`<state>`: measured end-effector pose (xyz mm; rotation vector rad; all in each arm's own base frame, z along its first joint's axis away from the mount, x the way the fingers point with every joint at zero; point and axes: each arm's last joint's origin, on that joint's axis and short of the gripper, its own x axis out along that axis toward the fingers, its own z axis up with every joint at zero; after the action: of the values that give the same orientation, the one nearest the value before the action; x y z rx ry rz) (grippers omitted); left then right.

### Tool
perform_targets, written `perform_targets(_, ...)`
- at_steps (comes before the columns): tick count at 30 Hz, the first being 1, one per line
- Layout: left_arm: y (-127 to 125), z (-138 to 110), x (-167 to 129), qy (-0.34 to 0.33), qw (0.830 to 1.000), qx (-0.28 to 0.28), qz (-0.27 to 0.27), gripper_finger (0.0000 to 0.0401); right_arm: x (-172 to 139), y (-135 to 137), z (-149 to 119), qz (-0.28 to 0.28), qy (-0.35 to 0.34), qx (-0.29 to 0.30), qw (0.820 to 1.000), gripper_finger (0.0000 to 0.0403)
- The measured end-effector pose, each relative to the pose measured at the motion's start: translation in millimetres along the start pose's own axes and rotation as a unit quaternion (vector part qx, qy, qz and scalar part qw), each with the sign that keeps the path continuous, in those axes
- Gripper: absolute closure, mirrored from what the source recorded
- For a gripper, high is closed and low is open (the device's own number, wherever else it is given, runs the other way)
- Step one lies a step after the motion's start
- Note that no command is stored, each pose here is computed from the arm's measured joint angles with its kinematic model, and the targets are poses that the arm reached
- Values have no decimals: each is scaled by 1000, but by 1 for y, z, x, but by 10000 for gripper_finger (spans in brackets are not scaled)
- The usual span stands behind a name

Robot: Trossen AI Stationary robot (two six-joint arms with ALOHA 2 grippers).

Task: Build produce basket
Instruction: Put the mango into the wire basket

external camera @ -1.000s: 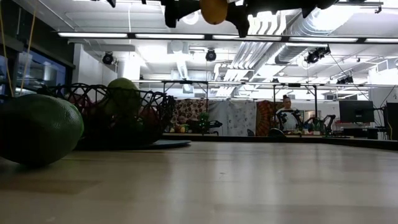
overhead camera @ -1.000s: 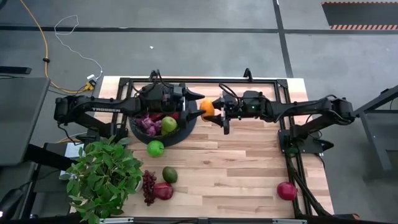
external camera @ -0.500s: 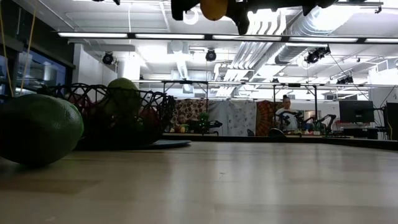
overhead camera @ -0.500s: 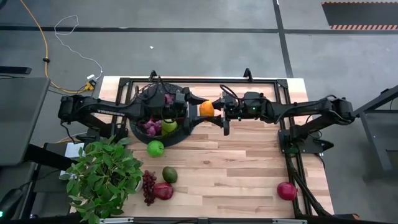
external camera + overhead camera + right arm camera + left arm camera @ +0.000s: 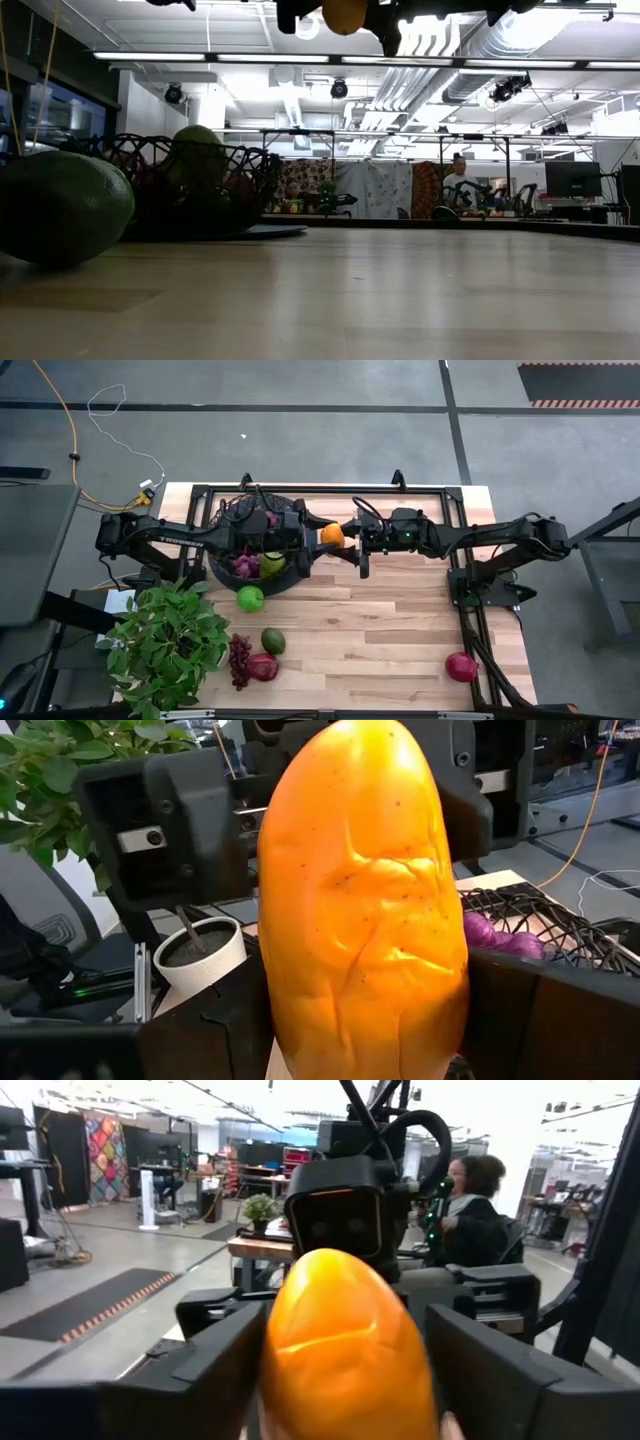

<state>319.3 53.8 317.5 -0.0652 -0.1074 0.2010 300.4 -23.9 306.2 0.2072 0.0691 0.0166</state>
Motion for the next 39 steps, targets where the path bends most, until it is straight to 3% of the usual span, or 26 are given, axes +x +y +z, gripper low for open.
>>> perform_targets(7, 0, 0, 0, 1, 1000, 3, 2, 232, 0, 0, 0, 0, 0, 0, 1000, 184)
perform_targets(18, 0, 0, 0, 2, 1000, -5, -2, 223, 0, 0, 0, 0, 0, 26, 1000, 184)
perform_targets(26, 0, -1, 0, 2, 1000, 2, -3, 227, 0, 0, -1, -2, 3, 2, 1000, 184)
perform_targets(32, 0, -1, 0, 2, 1000, -8, -3, 228, 0, 0, 0, 0, 1, 28, 1000, 183)
perform_targets(35, 0, -1, 0, 2, 1000, -8, -5, 228, 0, 0, 0, 1, 2, 38, 999, 167)
perform_targets(39, 0, 0, 0, 1, 1000, -4, -6, 228, 0, 0, -1, -1, 4, 55, 998, 118)
